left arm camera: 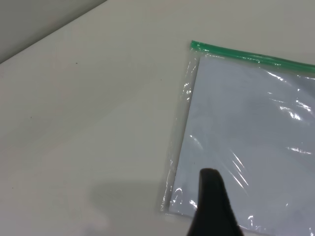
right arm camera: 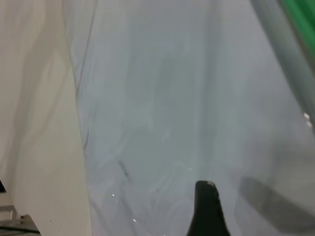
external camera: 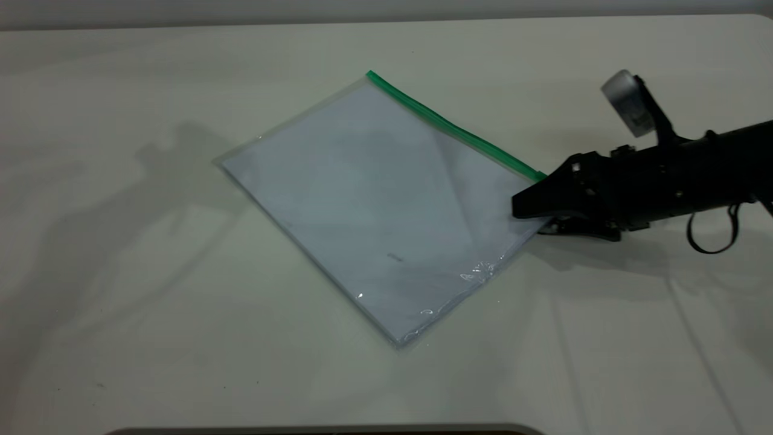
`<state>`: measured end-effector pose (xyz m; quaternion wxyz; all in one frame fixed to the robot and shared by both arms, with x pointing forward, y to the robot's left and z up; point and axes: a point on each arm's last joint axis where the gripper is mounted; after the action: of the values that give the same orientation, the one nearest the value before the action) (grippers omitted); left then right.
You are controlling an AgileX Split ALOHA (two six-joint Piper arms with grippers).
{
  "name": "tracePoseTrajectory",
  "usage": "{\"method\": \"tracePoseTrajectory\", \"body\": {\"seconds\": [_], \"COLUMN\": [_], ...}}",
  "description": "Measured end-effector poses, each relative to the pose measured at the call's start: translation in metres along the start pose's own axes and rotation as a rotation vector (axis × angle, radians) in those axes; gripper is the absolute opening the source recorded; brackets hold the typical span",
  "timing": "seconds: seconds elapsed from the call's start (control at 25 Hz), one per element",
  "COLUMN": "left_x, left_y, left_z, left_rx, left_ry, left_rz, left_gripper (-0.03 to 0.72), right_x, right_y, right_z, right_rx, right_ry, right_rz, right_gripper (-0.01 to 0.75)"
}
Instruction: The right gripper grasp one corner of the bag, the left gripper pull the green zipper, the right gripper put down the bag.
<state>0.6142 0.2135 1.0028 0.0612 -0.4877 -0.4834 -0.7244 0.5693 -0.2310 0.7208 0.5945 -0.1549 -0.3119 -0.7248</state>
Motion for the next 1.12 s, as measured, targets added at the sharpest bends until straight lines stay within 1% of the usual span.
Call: {"method": "tracePoseTrajectory", "body": {"seconds": [0.16,0.24,0.32,0.44,0.56,0.6,0.64,0.8,0.92,1.12], "left_x": [0.000,0.000,0.000,0.000,0.000,0.000,0.000,0.000,0.000,0.000], "left_y": [0.000,0.000,0.000,0.000,0.000,0.000,0.000,0.000,0.001,0.001], "left_z": [0.000,0.000,0.000,0.000,0.000,0.000,0.000,0.001,0.001,0.000], "left_rx": [0.001,0.002,0.002,0.002,0.002,0.002,0.002,-0.011,-0.070,-0.153], "left_ry": [0.003,0.003,0.003,0.003,0.003,0.004,0.004,0.006,0.008,0.004], "left_rz": [-0.002,-0.003,-0.003,-0.003,-0.004,-0.004,-0.004,-0.005,-0.005,-0.012], "left_gripper": [0.577,0.577,0.577,0.577,0.577,0.577,0.577,0.577,0.577,0.577], "right_x": [-0.005,-0.005,-0.006,-0.006,-0.006,-0.006,-0.006,-0.006,-0.003,0.012], "right_y": [0.005,0.007,0.006,0.006,0.006,0.006,0.006,0.015,0.031,0.070], "right_z": [0.002,0.002,0.002,0.001,0.002,0.002,0.003,0.006,0.014,0.040], "right_rx": [0.015,0.013,0.012,0.009,0.014,0.014,0.016,0.054,0.140,0.291], "right_ry": [-0.007,-0.013,-0.022,-0.030,-0.022,-0.014,-0.005,0.021,0.035,0.048], "right_rz": [0.002,0.000,0.003,0.006,0.005,0.003,0.001,-0.006,-0.011,-0.059], "right_gripper": [0.585,0.553,0.489,0.322,0.100,0.056,0.037,0.035,0.035,0.035]}}
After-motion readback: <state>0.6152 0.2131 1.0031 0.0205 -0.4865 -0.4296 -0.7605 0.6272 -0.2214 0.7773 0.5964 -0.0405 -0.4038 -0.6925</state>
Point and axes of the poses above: a point on each arm's last joint axis where the gripper is mounted, x pointing back along that axis away from the gripper, z along the wrist's bending axis when the last joint is at zero, y = z × x, and after that the axes turned 6 degrees about -x, right-handed
